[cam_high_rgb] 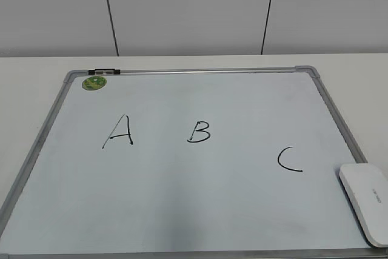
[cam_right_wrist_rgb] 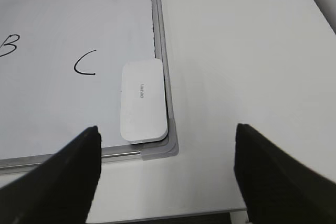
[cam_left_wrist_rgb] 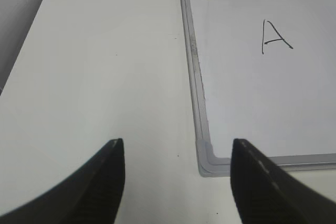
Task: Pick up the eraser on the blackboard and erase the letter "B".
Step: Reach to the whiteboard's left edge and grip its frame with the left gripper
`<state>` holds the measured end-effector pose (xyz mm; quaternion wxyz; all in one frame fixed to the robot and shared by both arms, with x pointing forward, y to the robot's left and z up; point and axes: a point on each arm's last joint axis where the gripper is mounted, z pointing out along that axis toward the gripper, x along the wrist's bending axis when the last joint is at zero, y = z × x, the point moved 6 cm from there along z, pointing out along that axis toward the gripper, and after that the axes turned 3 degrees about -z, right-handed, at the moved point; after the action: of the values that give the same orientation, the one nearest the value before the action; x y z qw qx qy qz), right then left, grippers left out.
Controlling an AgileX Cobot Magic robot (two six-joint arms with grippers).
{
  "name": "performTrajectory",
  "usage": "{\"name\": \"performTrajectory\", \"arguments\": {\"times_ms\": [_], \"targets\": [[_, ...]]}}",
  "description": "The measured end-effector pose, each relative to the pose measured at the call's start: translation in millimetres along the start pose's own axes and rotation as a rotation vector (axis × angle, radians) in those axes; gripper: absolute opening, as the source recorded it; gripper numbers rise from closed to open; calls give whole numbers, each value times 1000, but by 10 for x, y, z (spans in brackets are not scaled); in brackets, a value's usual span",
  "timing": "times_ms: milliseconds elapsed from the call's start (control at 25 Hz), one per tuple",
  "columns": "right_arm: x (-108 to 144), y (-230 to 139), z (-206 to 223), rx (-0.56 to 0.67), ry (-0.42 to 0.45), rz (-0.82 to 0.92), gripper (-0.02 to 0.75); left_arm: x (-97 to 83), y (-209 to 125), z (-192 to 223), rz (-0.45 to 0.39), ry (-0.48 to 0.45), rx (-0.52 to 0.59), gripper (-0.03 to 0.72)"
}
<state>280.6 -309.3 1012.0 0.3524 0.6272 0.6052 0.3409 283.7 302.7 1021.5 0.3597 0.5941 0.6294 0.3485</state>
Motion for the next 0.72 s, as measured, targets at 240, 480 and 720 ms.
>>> {"name": "performTrajectory", "arguments": {"times_ms": [240, 480, 720], "targets": [[0, 0, 0, 0, 0, 0, 587, 0, 3, 0, 0, 0, -2, 461], [0, 0, 0, 0, 0, 0, 587, 8, 280, -47, 8, 12, -36, 459], [0, 0, 0, 0, 0, 0, 587, 22, 577, 218, 23, 38, 117, 460]]}}
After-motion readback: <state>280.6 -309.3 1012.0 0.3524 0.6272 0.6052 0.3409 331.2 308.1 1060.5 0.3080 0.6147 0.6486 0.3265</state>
